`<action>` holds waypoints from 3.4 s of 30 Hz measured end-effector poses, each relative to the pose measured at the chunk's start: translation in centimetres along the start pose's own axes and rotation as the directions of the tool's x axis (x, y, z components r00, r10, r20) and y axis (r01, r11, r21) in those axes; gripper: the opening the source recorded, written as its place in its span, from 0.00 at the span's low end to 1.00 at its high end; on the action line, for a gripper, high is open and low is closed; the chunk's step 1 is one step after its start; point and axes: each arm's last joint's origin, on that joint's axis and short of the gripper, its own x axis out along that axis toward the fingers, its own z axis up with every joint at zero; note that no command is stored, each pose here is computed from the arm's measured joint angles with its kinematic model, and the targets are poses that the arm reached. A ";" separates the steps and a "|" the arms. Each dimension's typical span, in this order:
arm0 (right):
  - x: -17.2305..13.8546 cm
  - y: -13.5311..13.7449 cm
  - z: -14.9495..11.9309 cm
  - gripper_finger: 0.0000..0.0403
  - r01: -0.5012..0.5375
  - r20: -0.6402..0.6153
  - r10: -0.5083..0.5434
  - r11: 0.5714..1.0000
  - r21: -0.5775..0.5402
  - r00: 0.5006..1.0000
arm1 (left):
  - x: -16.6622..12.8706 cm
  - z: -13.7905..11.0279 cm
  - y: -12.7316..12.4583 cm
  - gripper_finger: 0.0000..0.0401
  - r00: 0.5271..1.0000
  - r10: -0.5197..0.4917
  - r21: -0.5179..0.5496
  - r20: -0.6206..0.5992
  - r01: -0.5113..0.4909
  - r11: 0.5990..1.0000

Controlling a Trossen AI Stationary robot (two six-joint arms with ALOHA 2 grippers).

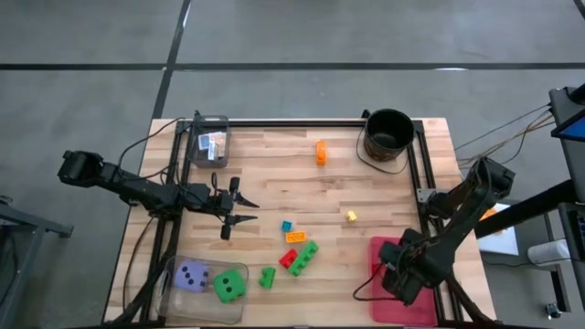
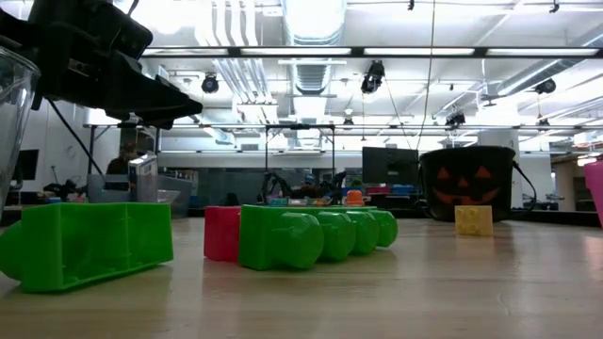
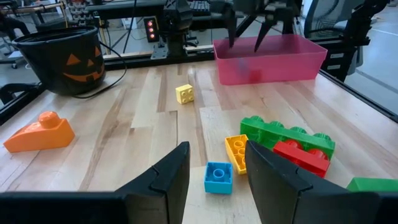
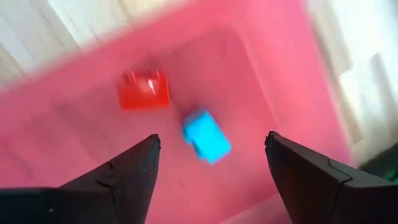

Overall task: Pick & Place Toys
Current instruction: Put the right green game piece into the pink bin

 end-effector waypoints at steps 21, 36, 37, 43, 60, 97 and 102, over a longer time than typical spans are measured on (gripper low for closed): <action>-3.7 1.2 3.3 0.73 0.100 0.837 0.048 0.987 -0.123 0.546 | 0.0 0.0 0.0 0.39 1.000 0.000 0.000 0.000 0.000 1.000; 1.2 5.8 9.6 0.73 -0.158 0.595 0.406 0.892 -0.424 0.693 | 0.0 0.0 0.0 0.39 1.000 0.000 0.000 0.000 0.000 1.000; 1.3 5.9 10.2 0.73 -0.188 0.578 0.446 0.872 -0.451 0.683 | 0.0 0.0 0.0 0.39 1.000 0.000 0.001 0.000 0.000 1.000; 3.0 5.6 13.9 0.73 -0.262 0.472 0.536 0.808 -0.527 0.700 | 0.0 0.0 0.0 0.39 1.000 0.000 0.001 -0.001 0.000 1.000; 6.9 6.4 19.2 0.73 -0.102 0.186 0.317 0.709 -0.698 0.930 | 0.0 -0.1 0.0 0.39 1.000 0.000 0.014 -0.007 0.000 1.000; 4.4 10.6 21.1 0.30 -0.039 0.105 0.203 0.602 -0.798 0.974 | 0.0 -0.2 0.0 0.39 1.000 -0.001 0.013 -0.023 0.001 1.000; 2.5 11.7 20.7 0.30 -0.123 0.164 0.431 0.564 -0.817 0.887 | 0.0 -0.2 0.0 0.39 1.000 -0.001 0.013 -0.022 0.001 1.000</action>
